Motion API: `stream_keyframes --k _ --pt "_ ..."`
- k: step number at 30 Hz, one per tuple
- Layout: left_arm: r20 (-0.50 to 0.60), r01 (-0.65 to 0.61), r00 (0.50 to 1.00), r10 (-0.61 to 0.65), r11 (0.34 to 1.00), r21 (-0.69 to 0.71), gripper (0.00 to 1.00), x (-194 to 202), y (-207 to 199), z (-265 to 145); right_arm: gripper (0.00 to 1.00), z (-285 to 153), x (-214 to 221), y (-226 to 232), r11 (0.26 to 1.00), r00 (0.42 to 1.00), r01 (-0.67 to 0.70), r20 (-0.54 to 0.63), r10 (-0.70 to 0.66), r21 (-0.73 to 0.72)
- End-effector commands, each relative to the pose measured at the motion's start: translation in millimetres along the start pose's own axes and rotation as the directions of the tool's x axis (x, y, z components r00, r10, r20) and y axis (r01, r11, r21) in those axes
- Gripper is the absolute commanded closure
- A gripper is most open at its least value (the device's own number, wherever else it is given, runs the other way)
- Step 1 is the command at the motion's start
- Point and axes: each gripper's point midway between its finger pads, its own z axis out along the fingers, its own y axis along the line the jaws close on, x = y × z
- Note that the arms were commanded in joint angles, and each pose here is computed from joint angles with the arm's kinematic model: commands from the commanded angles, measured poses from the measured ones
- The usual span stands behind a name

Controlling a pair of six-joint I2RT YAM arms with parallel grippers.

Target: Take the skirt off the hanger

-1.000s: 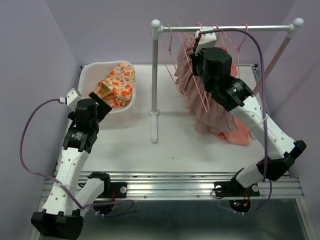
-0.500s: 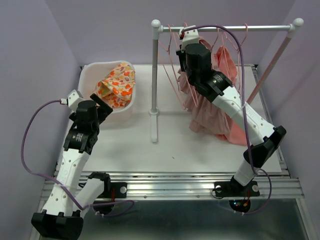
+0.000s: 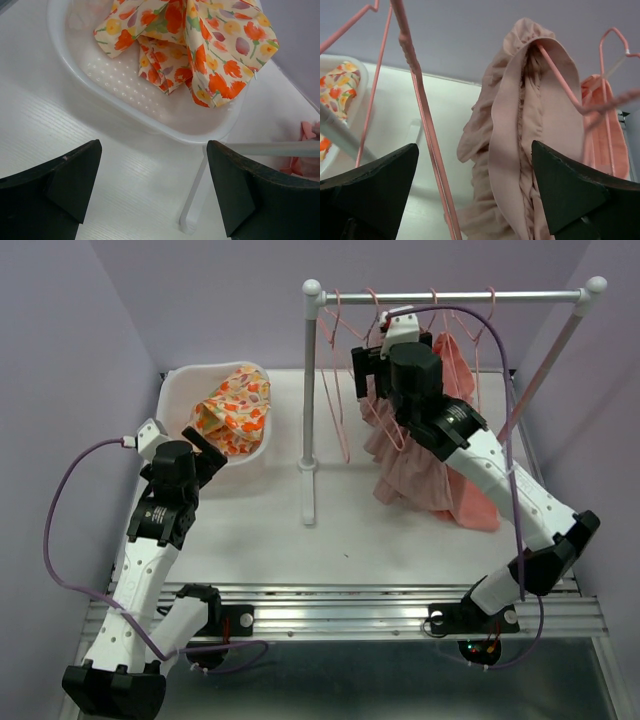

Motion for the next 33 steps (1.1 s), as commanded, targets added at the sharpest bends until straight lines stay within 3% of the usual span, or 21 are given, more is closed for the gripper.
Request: stream_keyframes --k 1,6,10,15,22,25,33 --pt "0.022 -0.006 1.0 0.005 0.999 0.045 0.01 -3 -7 -1 0.0 -46 -38 -24 0.992 0.987 -0.117 0.105 0.121 -0.05" --pt "0.018 -0.01 1.0 0.009 0.999 0.047 0.01 -3 -8 -1 0.0 -90 -51 -48 0.98 0.969 -0.175 0.16 0.188 -0.095" --pt "0.016 -0.01 1.0 0.01 0.998 0.055 0.01 -3 -10 -2 0.0 -94 -49 -71 0.984 0.972 -0.177 0.161 0.171 0.022" --pt "0.012 -0.013 1.0 0.012 0.998 0.059 0.01 -1 -11 -2 0.0 -78 -45 -84 0.98 0.986 -0.115 0.135 0.094 0.162" --pt "0.01 -0.016 1.0 0.016 0.998 0.061 0.01 0 -12 -1 0.0 -51 -43 -70 0.985 0.993 -0.072 0.105 0.057 0.155" --pt "0.009 -0.017 1.0 0.017 0.998 0.058 0.01 0 -11 -1 0.07 -41 -38 -66 0.986 0.995 -0.067 0.09 0.054 0.151" --pt "0.008 -0.018 1.0 0.017 0.998 0.06 0.01 2 -12 -2 0.11 -17 -22 -68 0.988 0.997 -0.062 0.051 0.056 0.138"
